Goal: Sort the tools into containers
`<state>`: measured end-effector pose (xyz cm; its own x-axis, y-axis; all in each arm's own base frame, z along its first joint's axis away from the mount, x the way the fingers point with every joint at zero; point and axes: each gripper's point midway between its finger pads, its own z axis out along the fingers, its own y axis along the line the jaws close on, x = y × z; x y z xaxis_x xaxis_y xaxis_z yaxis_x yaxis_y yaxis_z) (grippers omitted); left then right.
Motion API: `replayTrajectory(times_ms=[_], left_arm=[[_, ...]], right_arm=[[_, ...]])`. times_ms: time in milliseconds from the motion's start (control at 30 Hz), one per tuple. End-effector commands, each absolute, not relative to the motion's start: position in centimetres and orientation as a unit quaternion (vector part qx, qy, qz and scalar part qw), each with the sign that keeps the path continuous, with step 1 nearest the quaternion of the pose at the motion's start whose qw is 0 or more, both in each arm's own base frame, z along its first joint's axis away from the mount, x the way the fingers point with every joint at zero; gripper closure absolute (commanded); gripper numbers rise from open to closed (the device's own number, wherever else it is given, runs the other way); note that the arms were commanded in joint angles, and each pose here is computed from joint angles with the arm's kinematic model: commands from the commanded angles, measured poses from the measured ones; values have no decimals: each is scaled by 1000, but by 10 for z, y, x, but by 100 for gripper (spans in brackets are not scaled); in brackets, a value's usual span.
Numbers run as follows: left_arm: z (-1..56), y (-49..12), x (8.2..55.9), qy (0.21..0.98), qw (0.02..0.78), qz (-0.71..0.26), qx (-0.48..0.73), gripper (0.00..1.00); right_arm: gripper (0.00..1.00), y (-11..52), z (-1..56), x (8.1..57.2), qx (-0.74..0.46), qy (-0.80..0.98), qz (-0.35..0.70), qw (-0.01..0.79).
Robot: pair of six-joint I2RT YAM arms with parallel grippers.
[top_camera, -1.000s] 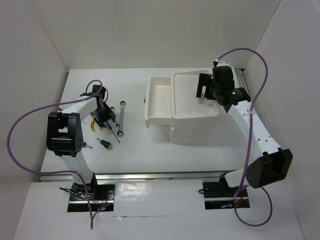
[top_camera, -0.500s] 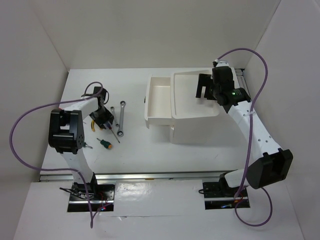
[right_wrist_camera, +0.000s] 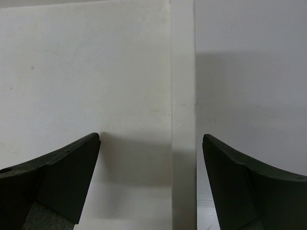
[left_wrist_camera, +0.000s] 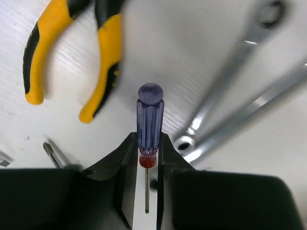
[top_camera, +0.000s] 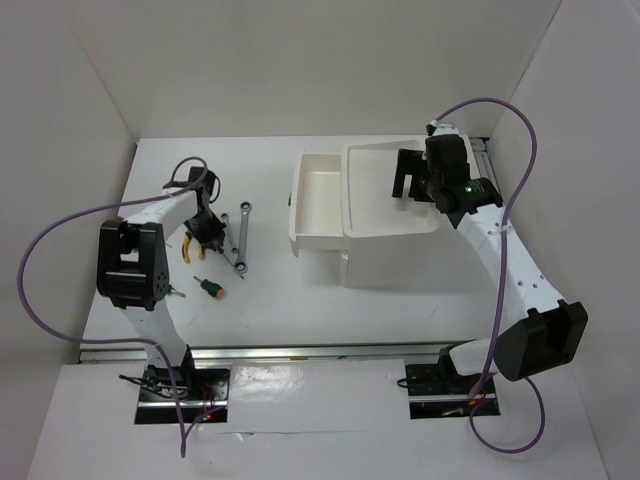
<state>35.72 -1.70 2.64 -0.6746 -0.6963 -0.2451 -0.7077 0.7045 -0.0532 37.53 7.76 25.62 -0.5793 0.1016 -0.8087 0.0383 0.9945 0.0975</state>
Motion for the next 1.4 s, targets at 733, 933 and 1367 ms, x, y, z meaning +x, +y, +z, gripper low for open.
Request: replayTrajectory(times_ms=[733,933,1367], left_arm=[[414,-257,421,748,421,-501,108,97],[368,-287,443,769,393,-494,101,81],[321,-176,467,848,416,-305,-122,0]], right_arm=[[6,69,237,359,31,910,-2,413],[6,69,234,360,30,912,-4,409],[6,71,227,361,23,916,-4,400]])
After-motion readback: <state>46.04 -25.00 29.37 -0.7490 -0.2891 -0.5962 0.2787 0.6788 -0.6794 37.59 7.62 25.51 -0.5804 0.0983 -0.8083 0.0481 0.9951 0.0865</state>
